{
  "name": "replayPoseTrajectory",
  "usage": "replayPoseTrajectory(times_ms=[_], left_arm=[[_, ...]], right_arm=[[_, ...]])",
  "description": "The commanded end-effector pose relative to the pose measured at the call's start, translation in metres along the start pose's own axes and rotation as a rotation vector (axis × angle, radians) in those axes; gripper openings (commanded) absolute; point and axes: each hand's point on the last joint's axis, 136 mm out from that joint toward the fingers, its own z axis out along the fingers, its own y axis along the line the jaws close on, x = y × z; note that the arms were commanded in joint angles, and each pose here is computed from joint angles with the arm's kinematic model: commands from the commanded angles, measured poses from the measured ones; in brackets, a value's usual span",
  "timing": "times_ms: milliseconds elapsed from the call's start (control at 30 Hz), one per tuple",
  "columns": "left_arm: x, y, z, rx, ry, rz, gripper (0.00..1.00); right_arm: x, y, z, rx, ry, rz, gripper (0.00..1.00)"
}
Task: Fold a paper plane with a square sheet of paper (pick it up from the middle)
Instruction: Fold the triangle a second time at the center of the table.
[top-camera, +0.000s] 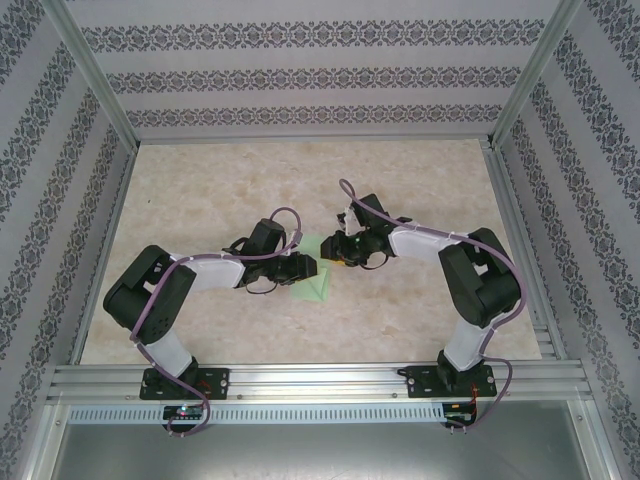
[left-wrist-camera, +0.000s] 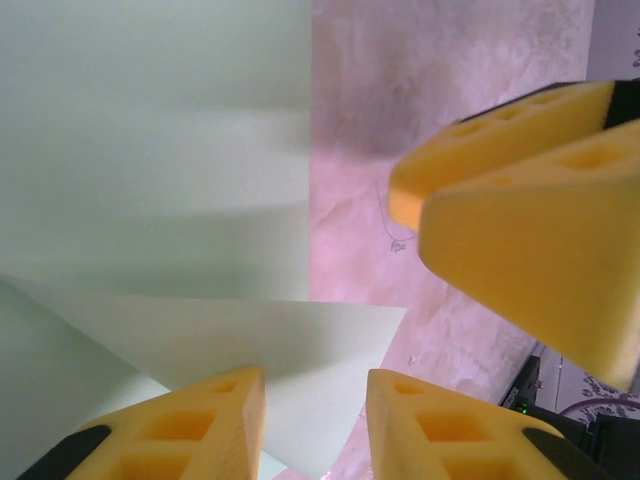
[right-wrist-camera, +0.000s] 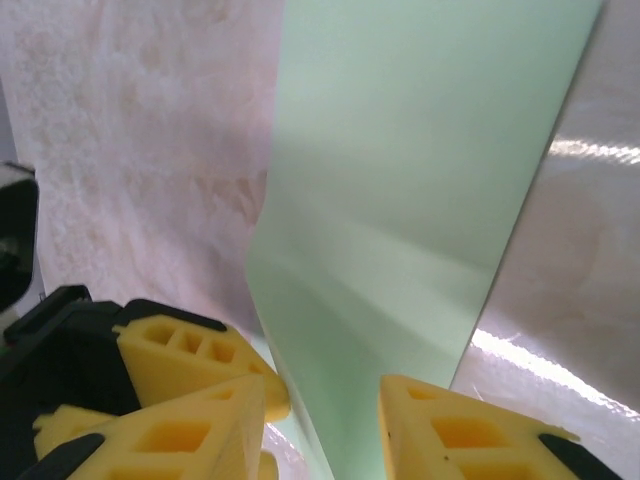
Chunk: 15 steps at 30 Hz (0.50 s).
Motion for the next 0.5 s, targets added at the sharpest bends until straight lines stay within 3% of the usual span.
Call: replayPoseTrajectory(times_ms=[0, 167, 467], left_arm=[[-0.006, -0.002, 0.000, -0.015, -0.015, 0.027, 0.30], [-0.007, -0.001, -0.001, -0.023, -0.020, 0.028, 0.27], [-0.007, -0.003, 0.000, -0.018, -0.011, 0.027, 0.24]], right_arm=[[0.012, -0.003, -0.001, -0.004, 0.030, -0.031, 0.35], [0.029, -0.002, 0.001, -0.050, 0.079, -0.021, 0.34], [0.027, 0.007, 0.004, -0.081, 0.086, -0.049, 0.27]])
